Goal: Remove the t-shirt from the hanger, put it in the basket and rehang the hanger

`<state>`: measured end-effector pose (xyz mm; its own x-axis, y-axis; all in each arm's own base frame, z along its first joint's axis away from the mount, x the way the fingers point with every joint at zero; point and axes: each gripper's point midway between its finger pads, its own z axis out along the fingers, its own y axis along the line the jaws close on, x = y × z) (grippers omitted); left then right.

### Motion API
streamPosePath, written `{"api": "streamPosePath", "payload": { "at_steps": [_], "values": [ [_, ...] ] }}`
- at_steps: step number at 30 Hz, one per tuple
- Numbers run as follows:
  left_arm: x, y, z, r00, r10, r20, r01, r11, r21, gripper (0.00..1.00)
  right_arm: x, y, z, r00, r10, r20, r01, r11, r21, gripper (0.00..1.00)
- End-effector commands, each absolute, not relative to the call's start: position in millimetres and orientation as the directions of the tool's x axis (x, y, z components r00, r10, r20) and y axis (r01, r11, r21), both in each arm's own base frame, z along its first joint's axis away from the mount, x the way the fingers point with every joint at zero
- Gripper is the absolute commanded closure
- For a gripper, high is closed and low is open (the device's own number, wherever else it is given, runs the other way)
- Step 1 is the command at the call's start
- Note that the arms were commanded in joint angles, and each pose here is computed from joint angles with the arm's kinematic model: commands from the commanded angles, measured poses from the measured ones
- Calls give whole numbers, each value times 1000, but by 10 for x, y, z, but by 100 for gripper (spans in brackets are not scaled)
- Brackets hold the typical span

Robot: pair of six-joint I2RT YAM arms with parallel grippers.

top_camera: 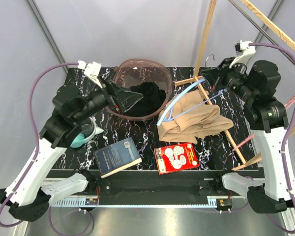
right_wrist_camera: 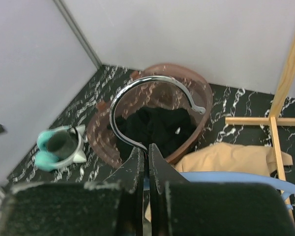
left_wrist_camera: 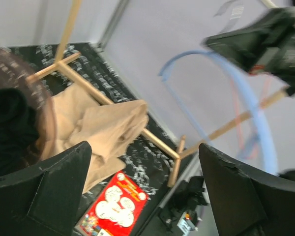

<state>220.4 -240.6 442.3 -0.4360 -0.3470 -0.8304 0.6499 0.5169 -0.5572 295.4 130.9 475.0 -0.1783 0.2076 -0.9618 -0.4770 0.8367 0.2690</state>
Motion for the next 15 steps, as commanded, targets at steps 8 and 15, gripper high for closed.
{"api": "streamPosePath", "payload": {
  "at_steps": [8,15],
  "values": [
    [1737,-3039,4675,-491,-260,-831,773,310,-553,9,2940,1629,4472,-258,18,-966,-572,803,168,100],
    [1835,-3229,4402,-472,-181,-863,738,455,-499,11,2987,1743,4403,-258,-39,-965,-525,845,106,100]
  ]
}}
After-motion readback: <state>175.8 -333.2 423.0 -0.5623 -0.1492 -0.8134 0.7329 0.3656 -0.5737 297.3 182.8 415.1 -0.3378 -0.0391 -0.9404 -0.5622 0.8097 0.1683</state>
